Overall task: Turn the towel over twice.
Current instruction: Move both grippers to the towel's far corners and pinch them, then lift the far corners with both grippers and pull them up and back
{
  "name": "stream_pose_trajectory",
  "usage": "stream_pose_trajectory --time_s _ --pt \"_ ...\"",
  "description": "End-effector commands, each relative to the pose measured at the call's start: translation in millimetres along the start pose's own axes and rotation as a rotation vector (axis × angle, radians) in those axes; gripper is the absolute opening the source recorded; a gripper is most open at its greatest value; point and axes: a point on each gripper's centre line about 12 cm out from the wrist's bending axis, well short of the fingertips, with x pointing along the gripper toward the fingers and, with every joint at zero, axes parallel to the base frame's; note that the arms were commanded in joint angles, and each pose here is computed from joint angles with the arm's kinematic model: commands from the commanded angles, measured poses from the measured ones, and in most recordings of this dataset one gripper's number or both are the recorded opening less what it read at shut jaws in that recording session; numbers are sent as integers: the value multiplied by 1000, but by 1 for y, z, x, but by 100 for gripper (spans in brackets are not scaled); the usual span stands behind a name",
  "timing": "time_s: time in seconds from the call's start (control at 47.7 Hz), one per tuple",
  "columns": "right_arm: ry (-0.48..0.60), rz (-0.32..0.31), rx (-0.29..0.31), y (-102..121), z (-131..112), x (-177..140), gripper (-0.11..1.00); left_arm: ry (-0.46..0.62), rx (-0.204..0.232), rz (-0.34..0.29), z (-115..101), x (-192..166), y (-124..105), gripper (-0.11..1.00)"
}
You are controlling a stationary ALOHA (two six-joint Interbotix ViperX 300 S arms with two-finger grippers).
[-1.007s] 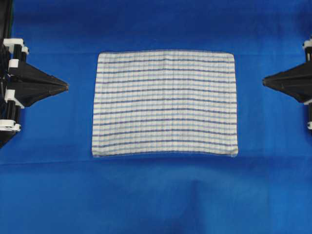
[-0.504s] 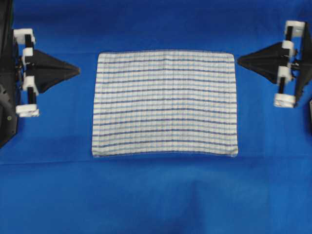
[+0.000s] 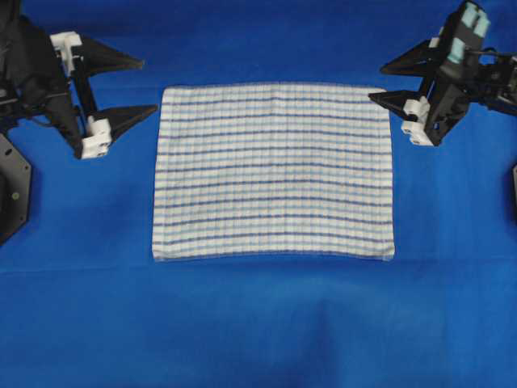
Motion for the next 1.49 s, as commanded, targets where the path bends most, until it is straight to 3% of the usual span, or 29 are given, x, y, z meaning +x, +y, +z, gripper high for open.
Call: stream_pose_trajectory --time_s 0.0,0.567,0.65,0.713,0.797,0.923,1.007,1.28,1.469 --pt "24 -22 15 -8 -2 11 62 17 -6 35 -9 8 9 89" --pt "184 -80 57 -30 -53 47 61 247 -42 134 -97 58 38 86" --pt "196 -80 57 -30 -56 48 59 289 -49 139 -106 61 40 82" --pt "200 -80 56 -30 -57 48 56 316 -55 140 -110 62 40 73" --pt "200 -80 54 -30 -58 48 41 344 -57 139 -112 63 41 53" --pt "198 -80 54 -30 -57 48 6 353 -58 141 -112 65 42 19" --pt "198 -80 54 -30 -57 48 5 354 -58 140 -112 65 41 4" --pt "192 -81 61 -30 -55 49 5 337 -60 143 -107 65 42 3" --pt "143 -113 84 -43 -44 51 5 276 -64 174 -87 68 53 3"
